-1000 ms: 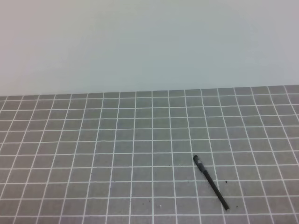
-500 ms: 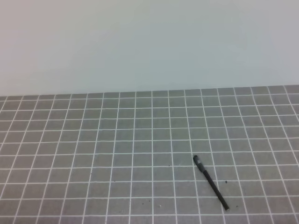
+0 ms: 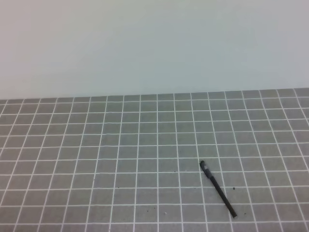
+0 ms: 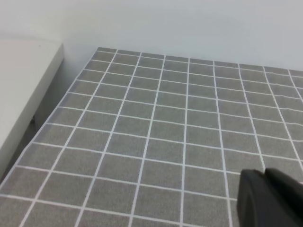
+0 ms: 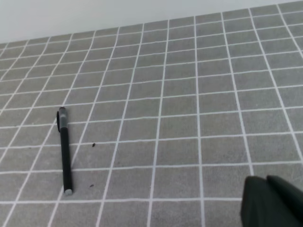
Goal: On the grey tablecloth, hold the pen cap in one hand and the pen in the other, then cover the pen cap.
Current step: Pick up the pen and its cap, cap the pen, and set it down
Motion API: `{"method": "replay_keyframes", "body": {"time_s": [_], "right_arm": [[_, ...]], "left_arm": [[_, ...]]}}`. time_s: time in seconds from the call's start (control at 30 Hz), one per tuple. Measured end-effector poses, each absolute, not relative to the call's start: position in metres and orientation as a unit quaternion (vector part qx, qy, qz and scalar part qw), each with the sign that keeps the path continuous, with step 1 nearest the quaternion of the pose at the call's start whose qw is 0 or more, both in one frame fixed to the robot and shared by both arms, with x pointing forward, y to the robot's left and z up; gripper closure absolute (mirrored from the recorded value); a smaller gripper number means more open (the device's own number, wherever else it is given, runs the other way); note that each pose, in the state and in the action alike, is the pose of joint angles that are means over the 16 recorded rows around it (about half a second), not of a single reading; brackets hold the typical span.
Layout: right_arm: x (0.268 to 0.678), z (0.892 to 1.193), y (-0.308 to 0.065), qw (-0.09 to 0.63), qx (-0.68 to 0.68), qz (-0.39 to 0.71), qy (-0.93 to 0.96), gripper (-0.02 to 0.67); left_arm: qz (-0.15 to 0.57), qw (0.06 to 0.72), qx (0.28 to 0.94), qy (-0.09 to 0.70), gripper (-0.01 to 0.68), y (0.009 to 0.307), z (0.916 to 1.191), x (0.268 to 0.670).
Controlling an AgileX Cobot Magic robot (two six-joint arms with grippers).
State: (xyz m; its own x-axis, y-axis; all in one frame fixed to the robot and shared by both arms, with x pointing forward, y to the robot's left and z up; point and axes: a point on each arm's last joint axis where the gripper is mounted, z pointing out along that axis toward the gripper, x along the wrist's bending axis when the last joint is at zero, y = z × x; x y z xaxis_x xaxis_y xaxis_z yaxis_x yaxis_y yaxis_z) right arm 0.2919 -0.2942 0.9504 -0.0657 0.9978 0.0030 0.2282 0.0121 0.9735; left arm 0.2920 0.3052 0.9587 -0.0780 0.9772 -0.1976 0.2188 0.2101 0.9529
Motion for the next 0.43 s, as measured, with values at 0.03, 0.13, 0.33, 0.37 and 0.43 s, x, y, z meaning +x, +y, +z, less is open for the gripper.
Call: {"method": "replay_keyframes", "body": {"time_s": [0.03,0.13,0.33,0.37,0.43], "right_arm": [[0.2919,0.9504,-0.2942,0.424,0.536,0.454,0.571,0.652],[0.292,0.9505,-0.2942,0.424,0.536,0.454,0.571,0.652],[0.292,0.9505,-0.2942,0.424,0.536,0.454,0.571,0.652],[0.292,0.9505,-0.2942,0.424,0.536,0.454,0.571,0.652],[0.292,0.9505,-0.2942,0.424,0.536,0.454,0.571,0.652]], "left_arm": [[0.399,0.475,0.485,0.616,0.675,0.3052,0.9587,0.292],[0.399,0.475,0.485,0.616,0.675,0.3052,0.9587,0.292],[0.399,0.475,0.485,0.616,0.675,0.3052,0.9587,0.292],[0.399,0.475,0.485,0.616,0.675,0.3052,0.9587,0.292],[0.399,0.475,0.485,0.616,0.675,0.3052,0.9587,0.292]]}}
